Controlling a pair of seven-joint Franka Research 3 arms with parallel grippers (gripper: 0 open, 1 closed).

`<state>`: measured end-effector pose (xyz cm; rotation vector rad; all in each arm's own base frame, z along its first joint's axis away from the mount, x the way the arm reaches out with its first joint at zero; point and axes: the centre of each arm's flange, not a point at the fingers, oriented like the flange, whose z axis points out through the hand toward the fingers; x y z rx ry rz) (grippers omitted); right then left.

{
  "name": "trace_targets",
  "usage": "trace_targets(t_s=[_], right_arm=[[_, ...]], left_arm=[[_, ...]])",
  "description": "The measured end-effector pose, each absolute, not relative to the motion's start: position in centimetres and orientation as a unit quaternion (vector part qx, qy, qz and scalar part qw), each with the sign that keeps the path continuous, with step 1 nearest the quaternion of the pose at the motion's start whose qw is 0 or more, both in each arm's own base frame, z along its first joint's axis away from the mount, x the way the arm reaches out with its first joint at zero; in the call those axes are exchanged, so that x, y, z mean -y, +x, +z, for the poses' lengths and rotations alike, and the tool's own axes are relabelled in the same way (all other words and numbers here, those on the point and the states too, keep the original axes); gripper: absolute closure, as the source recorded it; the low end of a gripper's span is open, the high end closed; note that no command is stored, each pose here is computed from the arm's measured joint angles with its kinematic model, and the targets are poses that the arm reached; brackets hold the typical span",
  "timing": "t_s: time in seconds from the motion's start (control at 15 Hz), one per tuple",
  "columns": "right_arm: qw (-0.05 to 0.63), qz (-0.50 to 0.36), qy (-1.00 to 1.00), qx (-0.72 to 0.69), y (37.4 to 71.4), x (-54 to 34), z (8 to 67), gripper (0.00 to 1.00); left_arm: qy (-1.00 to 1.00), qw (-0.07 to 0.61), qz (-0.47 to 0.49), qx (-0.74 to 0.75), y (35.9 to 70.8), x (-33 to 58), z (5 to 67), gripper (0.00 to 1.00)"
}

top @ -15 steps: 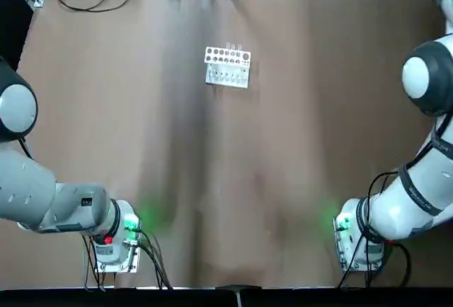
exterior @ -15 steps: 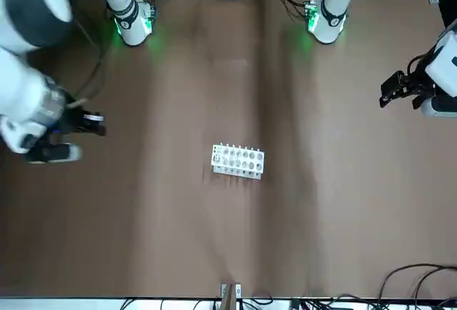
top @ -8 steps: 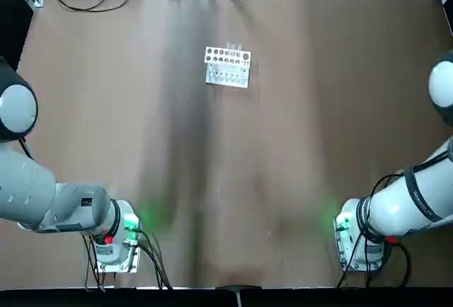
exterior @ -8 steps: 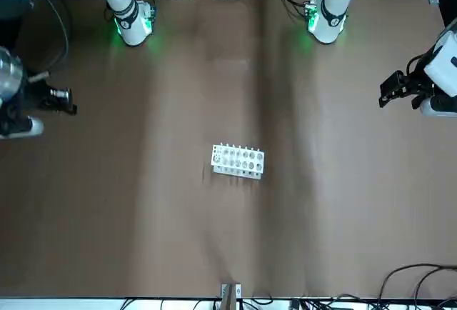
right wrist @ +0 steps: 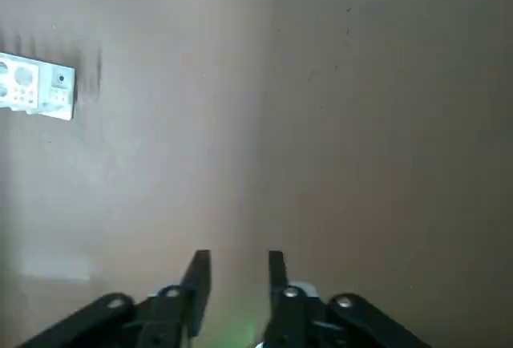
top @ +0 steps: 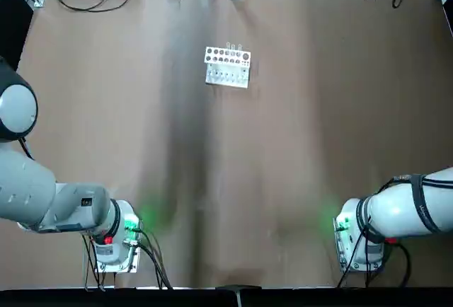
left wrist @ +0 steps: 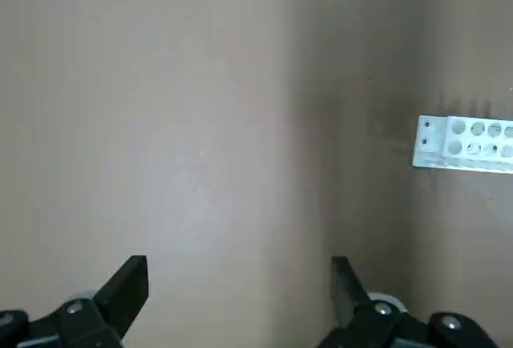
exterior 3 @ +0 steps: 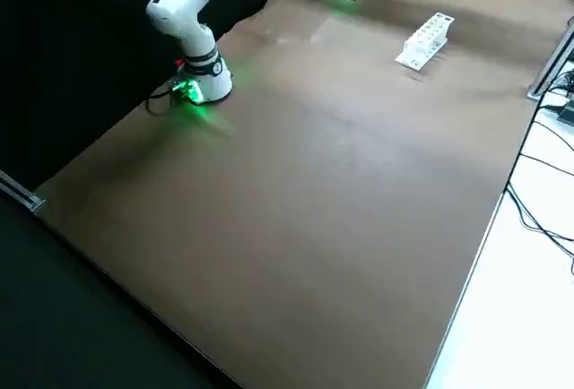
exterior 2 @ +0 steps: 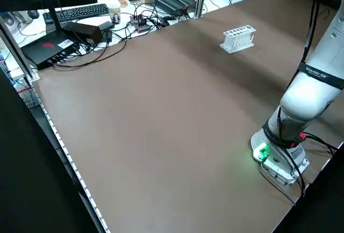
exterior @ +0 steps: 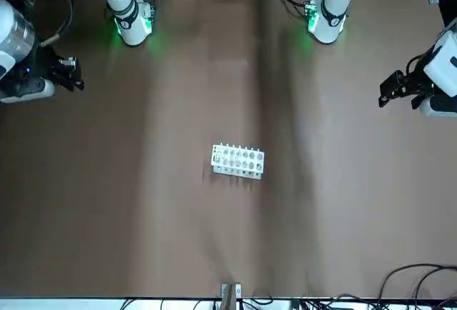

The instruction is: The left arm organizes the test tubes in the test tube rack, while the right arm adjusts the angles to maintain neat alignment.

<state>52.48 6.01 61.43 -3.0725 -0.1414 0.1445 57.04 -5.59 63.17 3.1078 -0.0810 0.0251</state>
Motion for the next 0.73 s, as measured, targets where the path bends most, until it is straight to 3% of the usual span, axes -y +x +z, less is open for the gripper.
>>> trace_targets(t_s=[0.07, 0.4, 0.47, 0.73], right_arm=[[0.032, 0.043, -0.998, 0.045, 51.8, -5.8, 61.6, 0.48], [0.032, 0.039, -0.998, 0.029, 51.8, -4.0, 61.7, 0.04], [0.032, 0.038, -0.998, 0.025, 51.9, -3.5, 61.8, 0.00], [0.032, 0.038, -0.999, 0.021, 51.9, -3.1, 61.8, 0.00]], left_arm=[[0.999, 0.016, 0.008, 0.026, 57.0, 5.6, 63.2, 0.00], [0.999, 0.016, 0.008, 0.027, 57.0, 5.7, 63.2, 0.00], [0.999, 0.016, 0.008, 0.027, 57.0, 5.7, 63.2, 0.00], [0.999, 0.016, 0.008, 0.027, 57.0, 5.7, 63.2, 0.00]])
